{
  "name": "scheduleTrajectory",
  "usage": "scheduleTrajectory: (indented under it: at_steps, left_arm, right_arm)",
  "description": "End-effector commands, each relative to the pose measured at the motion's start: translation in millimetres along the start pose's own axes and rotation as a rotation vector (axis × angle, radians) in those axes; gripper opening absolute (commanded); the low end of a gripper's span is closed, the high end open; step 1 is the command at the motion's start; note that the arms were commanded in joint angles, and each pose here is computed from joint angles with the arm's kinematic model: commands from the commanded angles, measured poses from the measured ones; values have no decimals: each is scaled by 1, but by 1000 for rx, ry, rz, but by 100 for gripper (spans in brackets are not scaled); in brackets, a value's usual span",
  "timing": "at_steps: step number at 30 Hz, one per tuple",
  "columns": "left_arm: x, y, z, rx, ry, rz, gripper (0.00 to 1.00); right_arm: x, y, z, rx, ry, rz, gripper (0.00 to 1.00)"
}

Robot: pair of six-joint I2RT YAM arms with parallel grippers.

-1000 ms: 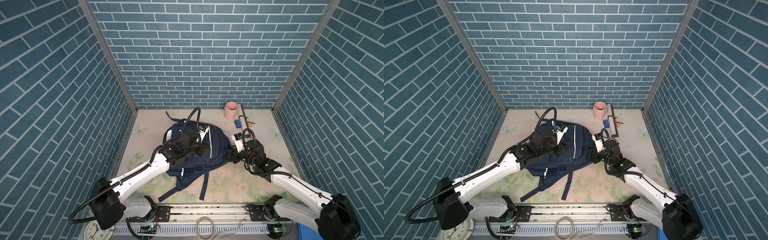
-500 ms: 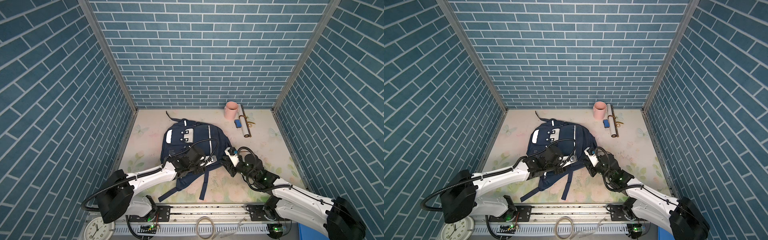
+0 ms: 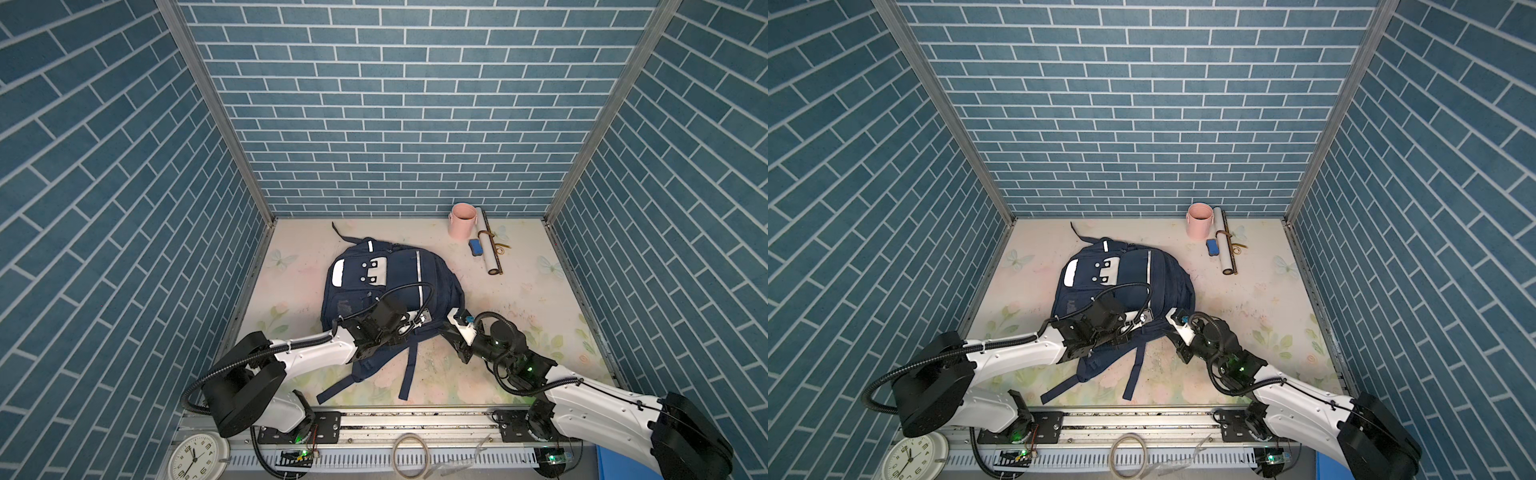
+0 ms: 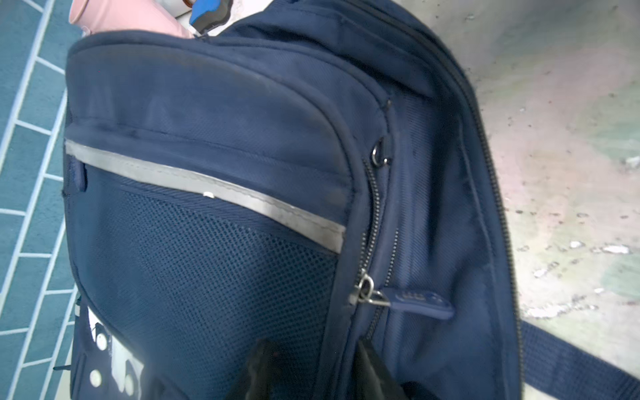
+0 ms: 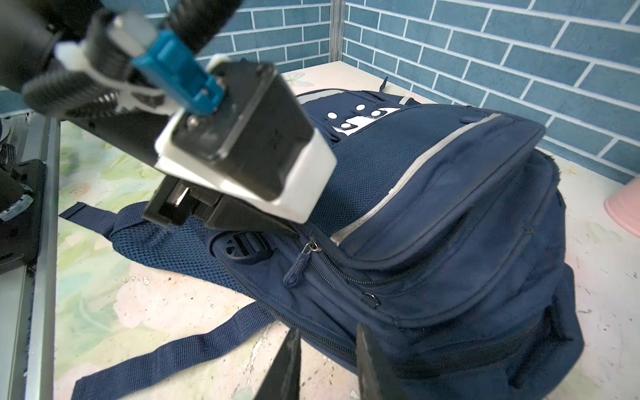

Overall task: Pack the student bag
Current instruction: 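Grasp the zipper pull with the right gripper while left holds the pocket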

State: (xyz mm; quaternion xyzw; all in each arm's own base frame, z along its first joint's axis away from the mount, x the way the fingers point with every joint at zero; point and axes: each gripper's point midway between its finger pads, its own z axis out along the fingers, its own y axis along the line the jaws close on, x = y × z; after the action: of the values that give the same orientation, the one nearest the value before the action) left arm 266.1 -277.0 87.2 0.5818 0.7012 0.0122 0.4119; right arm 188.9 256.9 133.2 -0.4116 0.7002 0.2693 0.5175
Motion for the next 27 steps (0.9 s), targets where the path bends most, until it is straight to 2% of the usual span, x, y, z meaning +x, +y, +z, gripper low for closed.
scheduleTrajectory:
  at_steps: [1,4,8,16,17,19,20,24,27]
  left_arm:
    - [-4,16,7,-59,-19,-34,36]
    - [-9,13,11,-30,-30,-65,31]
    - [-15,12,13,3,-48,-113,19]
    - [-26,24,2,37,-107,-216,16]
    - [-26,25,0,46,-105,-220,20]
    - [-26,26,-2,42,-100,-218,44]
    - [-24,28,-3,33,-93,-212,50]
    - [-15,38,-9,10,-80,-246,53]
    - [-13,55,-18,-17,-96,-367,54]
  right_arm:
    - [-8,4,-1,12,-51,-120,31]
    - [-7,6,1,20,-59,-159,31]
    - [-5,8,6,25,-57,-191,31]
    - [-3,8,21,37,-56,-203,31]
    - [-4,8,23,38,-58,-203,32]
    - [-5,9,27,36,-63,-198,33]
    - [-5,9,29,34,-66,-194,33]
    - [-3,15,40,-1,-52,-185,34]
    - [0,16,49,-1,-20,-193,38]
